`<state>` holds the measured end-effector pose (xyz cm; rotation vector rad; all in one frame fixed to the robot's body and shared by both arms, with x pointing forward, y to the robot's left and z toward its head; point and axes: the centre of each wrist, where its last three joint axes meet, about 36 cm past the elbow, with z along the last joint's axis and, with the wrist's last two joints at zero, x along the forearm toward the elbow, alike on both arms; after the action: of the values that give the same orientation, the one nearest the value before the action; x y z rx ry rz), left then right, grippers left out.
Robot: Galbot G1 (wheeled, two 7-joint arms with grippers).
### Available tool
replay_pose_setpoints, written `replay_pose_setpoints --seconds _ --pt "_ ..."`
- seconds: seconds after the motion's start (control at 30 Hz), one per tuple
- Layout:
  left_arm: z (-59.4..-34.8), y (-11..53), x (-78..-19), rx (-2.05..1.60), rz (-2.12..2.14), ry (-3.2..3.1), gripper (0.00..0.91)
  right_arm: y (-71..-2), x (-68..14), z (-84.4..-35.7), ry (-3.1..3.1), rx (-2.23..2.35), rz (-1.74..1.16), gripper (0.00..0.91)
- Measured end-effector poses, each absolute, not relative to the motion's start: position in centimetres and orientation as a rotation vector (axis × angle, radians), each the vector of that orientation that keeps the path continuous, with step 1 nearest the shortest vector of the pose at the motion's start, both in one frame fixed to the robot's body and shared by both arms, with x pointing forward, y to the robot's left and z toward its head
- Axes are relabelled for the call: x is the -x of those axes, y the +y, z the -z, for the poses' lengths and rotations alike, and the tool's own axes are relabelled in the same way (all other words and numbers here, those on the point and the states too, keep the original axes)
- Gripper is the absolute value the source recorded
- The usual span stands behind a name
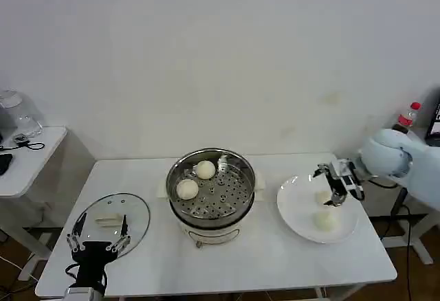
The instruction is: Take steamed baozi put them in steamer then cover it.
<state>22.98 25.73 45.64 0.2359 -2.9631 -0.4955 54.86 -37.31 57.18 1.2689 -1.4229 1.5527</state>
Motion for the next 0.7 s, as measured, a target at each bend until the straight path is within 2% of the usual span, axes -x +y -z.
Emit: replay_pose_setpoints --seconds 0.3,0.7 --pt "-45.1 25.8 -22.7 -0.248 0.499 -2.943 0.907 -39.4 -54.0 -52.0 -1.371 -1.259 -1.51 0.907" --pt "-44.8 26.1 -22.9 -0.259 0.506 -2.935 0.907 -40.3 -55.0 -48.3 -1.361 -1.229 -1.469 0.907"
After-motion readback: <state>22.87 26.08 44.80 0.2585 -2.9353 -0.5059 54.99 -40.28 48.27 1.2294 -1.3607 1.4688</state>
